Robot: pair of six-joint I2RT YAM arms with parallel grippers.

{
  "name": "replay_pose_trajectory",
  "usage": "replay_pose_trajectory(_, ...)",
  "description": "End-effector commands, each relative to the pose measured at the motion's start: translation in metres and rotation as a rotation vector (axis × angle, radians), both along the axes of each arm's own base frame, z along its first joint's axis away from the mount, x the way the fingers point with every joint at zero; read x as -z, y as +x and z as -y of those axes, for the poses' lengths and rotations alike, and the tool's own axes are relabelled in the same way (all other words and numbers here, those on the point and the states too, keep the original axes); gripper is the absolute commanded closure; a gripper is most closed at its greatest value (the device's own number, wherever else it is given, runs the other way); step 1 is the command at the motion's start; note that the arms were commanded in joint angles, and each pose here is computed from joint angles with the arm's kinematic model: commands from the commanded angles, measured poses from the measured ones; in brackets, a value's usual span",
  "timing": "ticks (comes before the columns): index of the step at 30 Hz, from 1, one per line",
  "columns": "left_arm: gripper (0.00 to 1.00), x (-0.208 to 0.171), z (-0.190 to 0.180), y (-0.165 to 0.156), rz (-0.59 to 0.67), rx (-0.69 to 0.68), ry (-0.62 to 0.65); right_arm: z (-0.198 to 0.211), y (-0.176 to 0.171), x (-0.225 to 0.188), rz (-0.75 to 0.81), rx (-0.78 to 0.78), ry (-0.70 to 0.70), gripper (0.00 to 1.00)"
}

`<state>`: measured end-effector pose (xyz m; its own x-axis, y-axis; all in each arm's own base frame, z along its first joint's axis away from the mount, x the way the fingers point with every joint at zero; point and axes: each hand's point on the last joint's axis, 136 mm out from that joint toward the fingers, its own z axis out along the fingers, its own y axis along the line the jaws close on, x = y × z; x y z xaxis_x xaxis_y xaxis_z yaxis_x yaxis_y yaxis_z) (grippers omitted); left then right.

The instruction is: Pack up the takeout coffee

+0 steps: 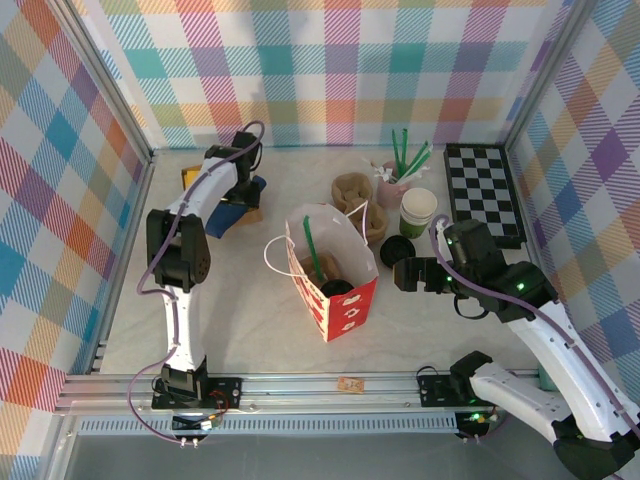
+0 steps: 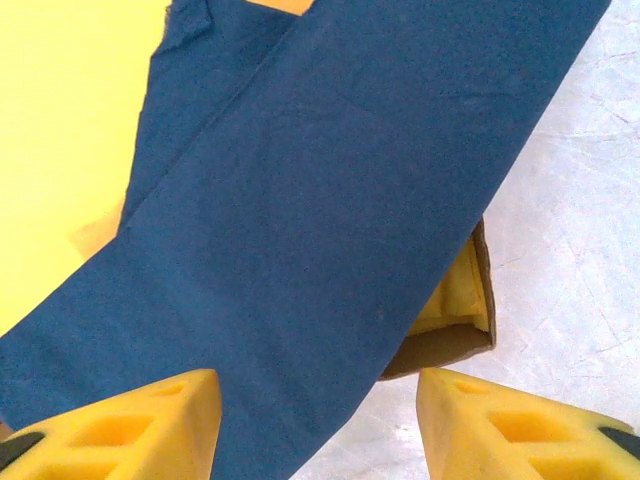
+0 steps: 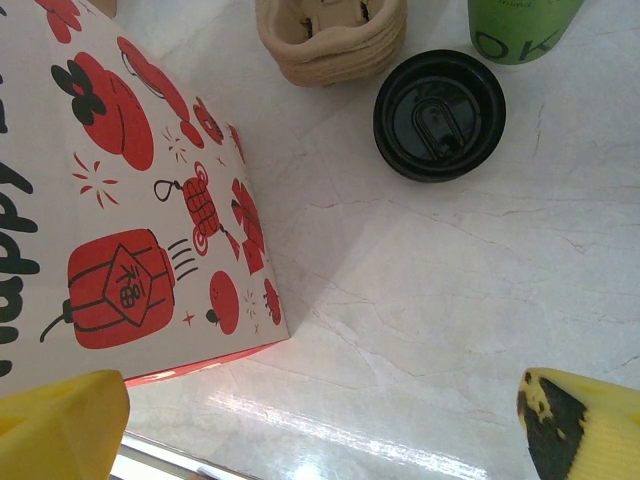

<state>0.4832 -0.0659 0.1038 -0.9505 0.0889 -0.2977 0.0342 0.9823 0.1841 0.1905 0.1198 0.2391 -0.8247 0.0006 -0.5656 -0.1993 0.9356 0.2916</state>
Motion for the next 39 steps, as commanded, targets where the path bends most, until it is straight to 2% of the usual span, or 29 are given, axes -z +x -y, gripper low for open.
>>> replay_pose_trajectory(1,0.46,0.007,0.007,0.004,-0.009,0.006,-0.006,0.001,0.002,0.003,0.002,-0.002,-0.009,0.01)
replay_pose_trajectory(33,0.48,0.023,0.002,0.016,-0.035,0.004,0.057,-0.003,0.007,0.01,-0.012,-0.005,-0.015,0.01)
replay_pose_trajectory(39,0.54,0.026,0.002,0.015,-0.038,0.001,0.056,-0.003,0.007,0.009,-0.011,-0.004,-0.015,0.01)
